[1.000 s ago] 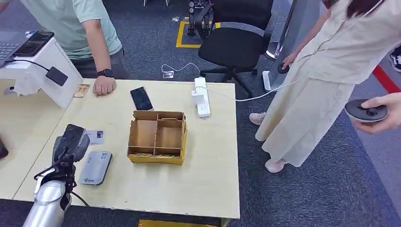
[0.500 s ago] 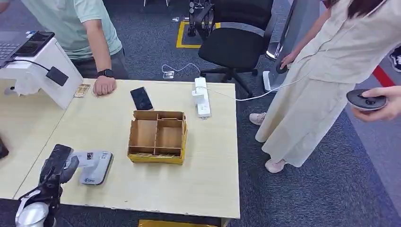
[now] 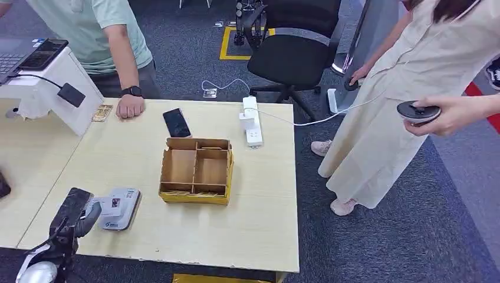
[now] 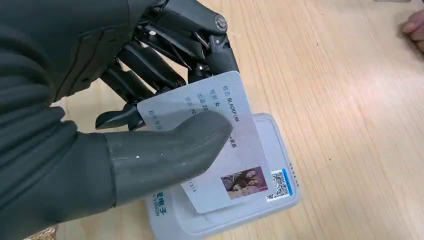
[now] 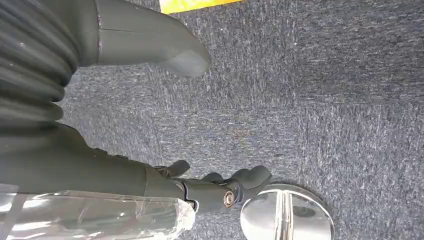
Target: Pass the card to the sensor for recognition and then transmit it.
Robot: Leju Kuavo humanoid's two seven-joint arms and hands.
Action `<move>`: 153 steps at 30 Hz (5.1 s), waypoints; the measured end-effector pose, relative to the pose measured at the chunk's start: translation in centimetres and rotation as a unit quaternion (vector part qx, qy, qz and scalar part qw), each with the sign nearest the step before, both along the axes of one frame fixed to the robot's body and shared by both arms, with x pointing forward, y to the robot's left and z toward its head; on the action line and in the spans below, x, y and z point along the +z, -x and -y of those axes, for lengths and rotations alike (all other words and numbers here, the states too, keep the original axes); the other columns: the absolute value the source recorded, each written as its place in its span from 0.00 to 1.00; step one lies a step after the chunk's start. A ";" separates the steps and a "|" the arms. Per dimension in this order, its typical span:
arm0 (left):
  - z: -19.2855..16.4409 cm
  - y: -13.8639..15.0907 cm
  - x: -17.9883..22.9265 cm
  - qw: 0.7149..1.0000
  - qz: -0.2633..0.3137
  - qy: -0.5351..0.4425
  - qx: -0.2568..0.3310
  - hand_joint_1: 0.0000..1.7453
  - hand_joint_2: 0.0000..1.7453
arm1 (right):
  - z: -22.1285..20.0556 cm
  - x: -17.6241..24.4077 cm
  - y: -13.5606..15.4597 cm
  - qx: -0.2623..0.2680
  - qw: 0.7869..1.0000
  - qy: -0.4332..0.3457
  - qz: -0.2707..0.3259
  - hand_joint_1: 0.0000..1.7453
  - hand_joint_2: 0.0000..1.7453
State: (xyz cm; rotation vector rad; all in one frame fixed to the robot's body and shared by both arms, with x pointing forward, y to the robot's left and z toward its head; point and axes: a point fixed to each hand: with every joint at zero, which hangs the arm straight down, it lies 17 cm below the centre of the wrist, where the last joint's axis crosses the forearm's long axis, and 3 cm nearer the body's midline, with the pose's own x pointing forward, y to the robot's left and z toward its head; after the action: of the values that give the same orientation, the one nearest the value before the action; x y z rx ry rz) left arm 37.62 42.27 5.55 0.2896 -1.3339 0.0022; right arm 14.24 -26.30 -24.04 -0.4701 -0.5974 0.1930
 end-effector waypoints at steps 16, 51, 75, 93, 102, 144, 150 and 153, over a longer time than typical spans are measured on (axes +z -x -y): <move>3.6 -3.9 -1.2 0.996 -0.036 -0.078 -0.035 1.00 1.00 | 0.4 0.2 -0.8 -0.019 1.000 -0.003 0.005 0.00 1.00; -2.6 -2.7 -0.2 0.992 -0.051 -0.112 0.003 1.00 1.00 | 1.7 0.2 -0.5 -0.069 0.997 -0.012 0.012 0.00 1.00; -1.9 -2.0 -1.9 0.984 -0.088 -0.154 -0.031 1.00 1.00 | 1.9 0.2 -0.7 -0.068 0.998 -0.011 0.011 0.00 1.00; 2.2 -2.1 -7.0 0.973 -0.152 -0.159 -0.070 1.00 1.00 | 2.0 0.6 -2.1 -0.073 0.997 -0.010 0.023 0.00 1.00; 2.7 -2.8 -6.9 0.972 -0.149 -0.167 -0.069 1.00 1.00 | 2.3 0.7 -2.1 -0.090 0.995 -0.013 0.028 0.00 1.00; -1.1 -11.9 18.8 0.930 0.195 -0.297 0.094 1.00 1.00 | 3.0 1.0 -2.2 -0.108 0.993 -0.007 0.036 0.00 1.00; -0.6 -13.6 20.7 0.911 0.220 -0.323 0.128 1.00 1.00 | 2.4 1.1 -2.6 -0.098 0.995 -0.008 0.036 0.00 1.00; 0.2 -14.7 20.8 0.912 0.219 -0.324 0.127 1.00 1.00 | 2.0 1.1 -2.8 -0.093 0.995 -0.008 0.036 0.00 1.00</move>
State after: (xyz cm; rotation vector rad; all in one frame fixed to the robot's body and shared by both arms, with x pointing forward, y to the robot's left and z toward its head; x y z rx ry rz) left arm 52.35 42.06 26.32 1.0776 -1.7088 -0.1684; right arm 17.03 -28.33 -22.94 -0.5159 -0.6211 -0.0068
